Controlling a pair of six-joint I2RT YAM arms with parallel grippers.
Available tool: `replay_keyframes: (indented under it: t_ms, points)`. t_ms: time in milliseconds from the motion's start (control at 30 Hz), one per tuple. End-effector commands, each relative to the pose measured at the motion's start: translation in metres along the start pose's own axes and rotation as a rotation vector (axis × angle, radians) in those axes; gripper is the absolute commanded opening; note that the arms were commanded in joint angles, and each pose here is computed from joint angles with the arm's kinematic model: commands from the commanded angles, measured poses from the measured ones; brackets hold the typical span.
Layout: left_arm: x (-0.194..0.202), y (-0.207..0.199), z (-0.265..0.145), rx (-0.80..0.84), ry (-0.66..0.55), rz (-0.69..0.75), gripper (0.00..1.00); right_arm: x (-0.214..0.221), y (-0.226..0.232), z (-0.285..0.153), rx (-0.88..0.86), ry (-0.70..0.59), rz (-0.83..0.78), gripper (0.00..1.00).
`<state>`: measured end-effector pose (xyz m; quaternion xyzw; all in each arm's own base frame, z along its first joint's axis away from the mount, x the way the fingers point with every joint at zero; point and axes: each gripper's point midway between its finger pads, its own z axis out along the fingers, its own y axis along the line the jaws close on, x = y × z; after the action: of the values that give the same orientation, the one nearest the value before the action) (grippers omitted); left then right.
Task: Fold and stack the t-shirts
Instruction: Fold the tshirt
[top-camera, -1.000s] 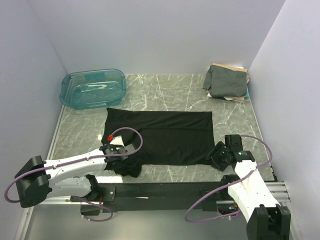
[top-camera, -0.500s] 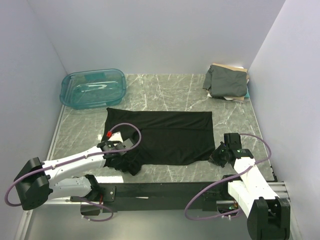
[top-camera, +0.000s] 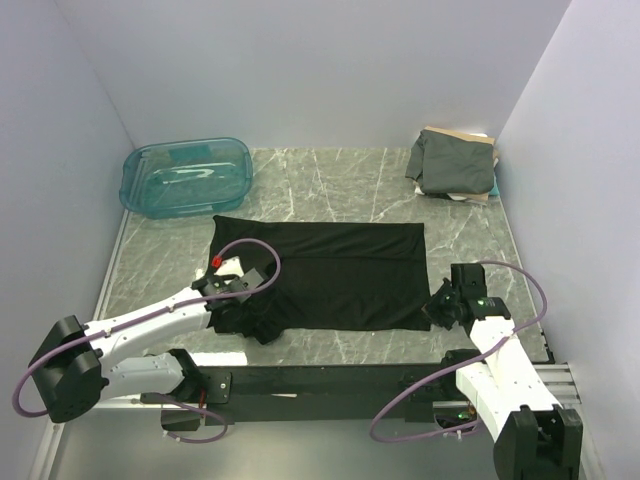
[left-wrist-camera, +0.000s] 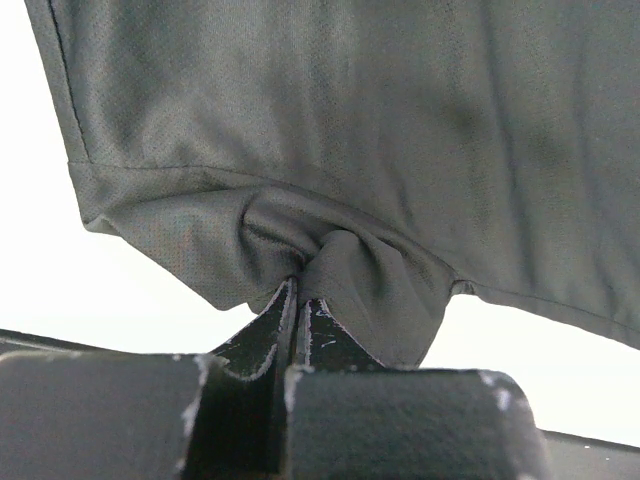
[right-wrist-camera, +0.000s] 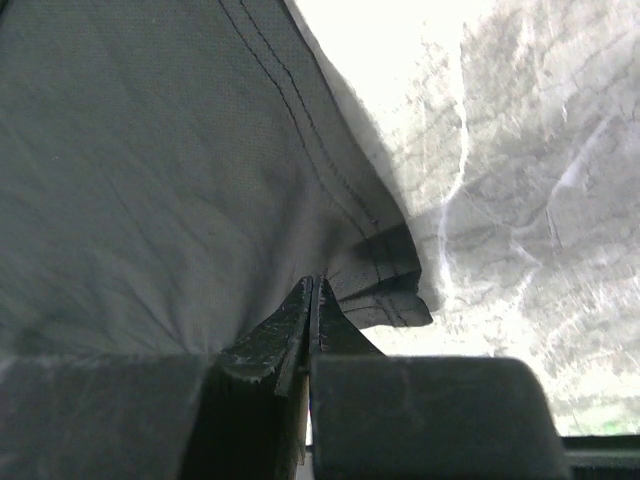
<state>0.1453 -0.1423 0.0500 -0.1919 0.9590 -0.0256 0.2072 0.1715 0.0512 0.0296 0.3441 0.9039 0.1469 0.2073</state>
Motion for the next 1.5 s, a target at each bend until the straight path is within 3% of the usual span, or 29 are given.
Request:
replay_keyframes:
  t_ms: [0, 100, 133, 167, 267, 333, 533, 700, 800, 833, 967, 1467]
  points:
    - [-0.014, -0.013, -0.007, 0.041, -0.037, -0.003, 0.01, -0.007, 0.004, -0.012, 0.004, -0.017, 0.001, 0.00]
    - [-0.015, -0.014, -0.007, 0.050, -0.036, -0.005, 0.01, -0.012, 0.007, -0.017, 0.001, -0.040, 0.002, 0.00]
    - [-0.015, -0.015, -0.008, 0.056, -0.037, -0.006, 0.01, -0.008, 0.001, -0.019, 0.032, -0.022, 0.010, 0.08]
    - [-0.015, -0.014, -0.007, 0.054, -0.035, -0.007, 0.01, -0.008, -0.004, -0.019, 0.071, -0.017, 0.019, 0.36]
    - [-0.015, -0.012, -0.007, 0.058, -0.039, -0.010, 0.01, -0.002, -0.016, -0.020, 0.139, 0.011, 0.031, 0.50]
    - [-0.015, -0.012, -0.007, 0.065, -0.039, -0.011, 0.01, -0.003, -0.023, -0.019, 0.179, 0.005, 0.046, 0.55]
    - [-0.014, -0.018, -0.004, 0.105, -0.033, -0.013, 0.01, 0.002, -0.034, -0.006, 0.229, 0.023, 0.062, 0.59]
    - [-0.016, -0.019, -0.004, 0.109, -0.039, -0.016, 0.01, 0.008, -0.035, 0.006, 0.229, 0.077, 0.039, 0.53]
    - [-0.017, -0.019, -0.005, 0.111, -0.042, -0.020, 0.01, 0.009, -0.033, 0.012, 0.223, 0.103, 0.028, 0.38]
    - [-0.018, -0.018, -0.005, 0.106, -0.044, -0.022, 0.01, 0.010, -0.032, 0.012, 0.220, 0.108, 0.026, 0.24]
    - [-0.021, -0.015, -0.005, 0.088, -0.052, -0.026, 0.01, 0.006, -0.026, 0.010, 0.192, 0.090, 0.023, 0.01]
    - [-0.058, -0.028, -0.023, 0.115, -0.137, -0.068, 0.01, -0.019, 0.017, -0.020, 0.071, 0.067, -0.045, 0.00]
